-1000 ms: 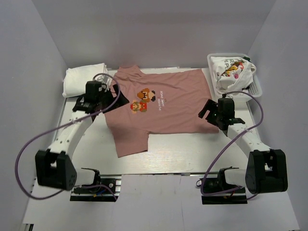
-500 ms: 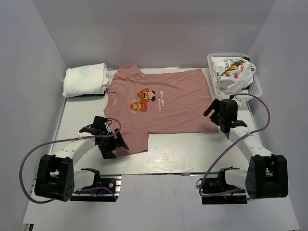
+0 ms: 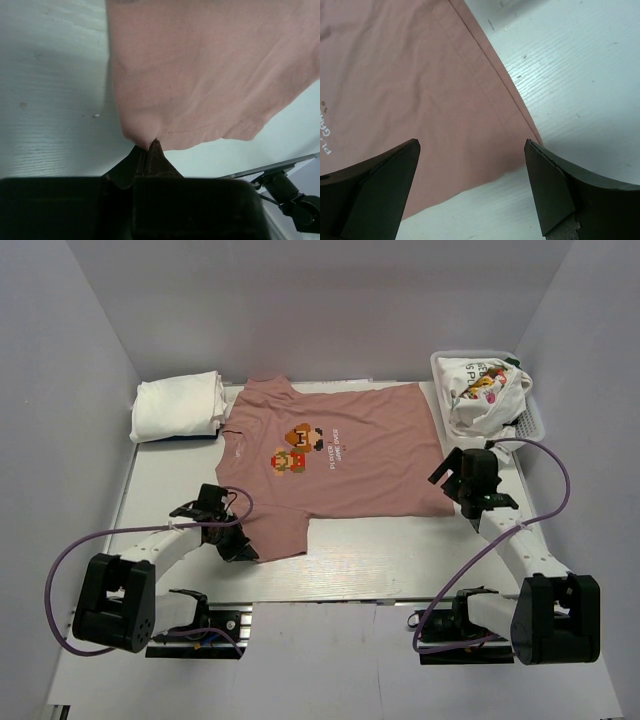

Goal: Fold and stack the t-shirts

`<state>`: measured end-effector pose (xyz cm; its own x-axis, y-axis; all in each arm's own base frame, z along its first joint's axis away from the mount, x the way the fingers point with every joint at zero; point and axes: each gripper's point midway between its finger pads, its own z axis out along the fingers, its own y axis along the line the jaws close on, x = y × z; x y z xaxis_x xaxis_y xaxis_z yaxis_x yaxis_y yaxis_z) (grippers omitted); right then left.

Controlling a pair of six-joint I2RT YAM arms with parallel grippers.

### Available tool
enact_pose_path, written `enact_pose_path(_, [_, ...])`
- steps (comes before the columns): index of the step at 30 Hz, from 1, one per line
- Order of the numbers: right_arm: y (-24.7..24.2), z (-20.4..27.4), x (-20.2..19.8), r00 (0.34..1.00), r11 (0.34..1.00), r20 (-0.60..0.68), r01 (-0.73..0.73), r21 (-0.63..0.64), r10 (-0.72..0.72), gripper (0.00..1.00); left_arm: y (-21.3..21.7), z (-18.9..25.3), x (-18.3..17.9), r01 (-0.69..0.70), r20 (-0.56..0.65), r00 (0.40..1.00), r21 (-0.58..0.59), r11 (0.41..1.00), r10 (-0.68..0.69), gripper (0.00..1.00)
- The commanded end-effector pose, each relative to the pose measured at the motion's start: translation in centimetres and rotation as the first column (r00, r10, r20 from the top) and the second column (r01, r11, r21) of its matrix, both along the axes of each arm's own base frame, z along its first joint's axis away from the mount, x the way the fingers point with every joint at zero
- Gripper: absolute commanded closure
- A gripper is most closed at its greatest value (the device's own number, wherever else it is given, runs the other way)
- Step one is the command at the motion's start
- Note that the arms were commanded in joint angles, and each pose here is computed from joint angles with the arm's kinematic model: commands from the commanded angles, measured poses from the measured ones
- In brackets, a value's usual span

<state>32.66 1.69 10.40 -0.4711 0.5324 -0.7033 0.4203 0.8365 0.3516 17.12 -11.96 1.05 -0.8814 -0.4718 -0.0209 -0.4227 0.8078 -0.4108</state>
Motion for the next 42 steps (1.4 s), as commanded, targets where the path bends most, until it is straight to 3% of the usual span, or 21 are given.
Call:
enact_pose_path(1, [-0.8, -1.1, -1.2, 0.998, 0.999, -0.045, 0.035, -0.013, -0.035, 0.1, 0.8, -1.1, 0.0, -0.002, 0.005, 1.0, 0.055, 0.999, 0.002, 1.0])
enact_pose_path(6, [-1.3, -4.7, -3.0, 0.979, 0.999, -0.196, 0.049, -0.014, -0.051, 0.1, 1.2, -0.7, 0.1, -0.009, 0.027, 1.0, 0.069, 0.998, 0.007, 1.0])
enact_pose_path(19, [0.5, -9.3, -3.8, 0.936, 0.993, -0.35, 0.002, 0.114, 0.038, 0.13, 0.8, 1.1, 0.9, -0.008, 0.07, 0.998, 0.049, 0.999, 0.005, 1.0])
enact_pose_path(21, [0.6, -9.8, -4.2, 0.932, 0.992, -0.359, 0.008, 0.128, 0.039, 0.21, 0.8, 1.1, 0.9, -0.008, 0.07, 0.998, 0.049, 0.999, 0.005, 1.0])
enact_pose_path(22, [-0.2, -9.9, -4.2, 0.934, 0.991, -0.358, 0.043, 0.128, 0.006, 0.3, 0.6, 1.2, 1.0, 0.003, 0.069, 0.998, 0.043, 0.999, -0.006, 1.0])
enact_pose_path(23, [-0.4, -9.8, -4.3, 0.933, 0.99, -0.359, 0.052, 0.128, -0.002, 0.46, 0.7, 1.1, 0.8, 0.004, 0.059, 0.998, 0.045, 0.999, -0.007, 1.0])
enact_pose_path(27, [-1.1, -9.5, -4.9, 0.932, 0.991, -0.36, 0.082, 0.105, -0.039, 0.76, 0.6, 1.9, 1.1, 0.003, 0.071, 0.997, 0.043, 0.999, -0.006, 1.0])
enact_pose_path(29, [-0.8, -9.6, -5.4, 0.93, 0.99, -0.366, 0.077, 0.114, -0.03, 0.89, 0.2, 1.9, -0.2, 0.006, 0.031, 0.999, 0.011, 1.0, -0.006, 1.0])
enact_pose_path(30, [-0.7, -9.7, -6.4, 0.929, 0.99, -0.369, 0.079, 0.118, -0.03, 1.0, 0.1, 2.0, -0.9, 0.011, 0.017, 1.0, -0.003, 1.0, -0.011, 1.0])
enact_pose_path(37, [-0.3, -8.9, -9.1, 0.916, 0.991, -0.402, 0.047, 0.123, 0.006, 1.0, -0.6, 4.3, -6.3, -0.002, -0.125, 0.992, -0.093, 0.996, -0.01, 1.0])
enact_pose_path(42, [-0.6, -7.8, -9.7, 0.917, 0.995, -0.399, 0.035, 0.095, 0.006, 1.0, -1.1, 5.5, -6.4, 0.008, -0.114, 0.993, -0.135, 0.991, -0.023, 1.0])
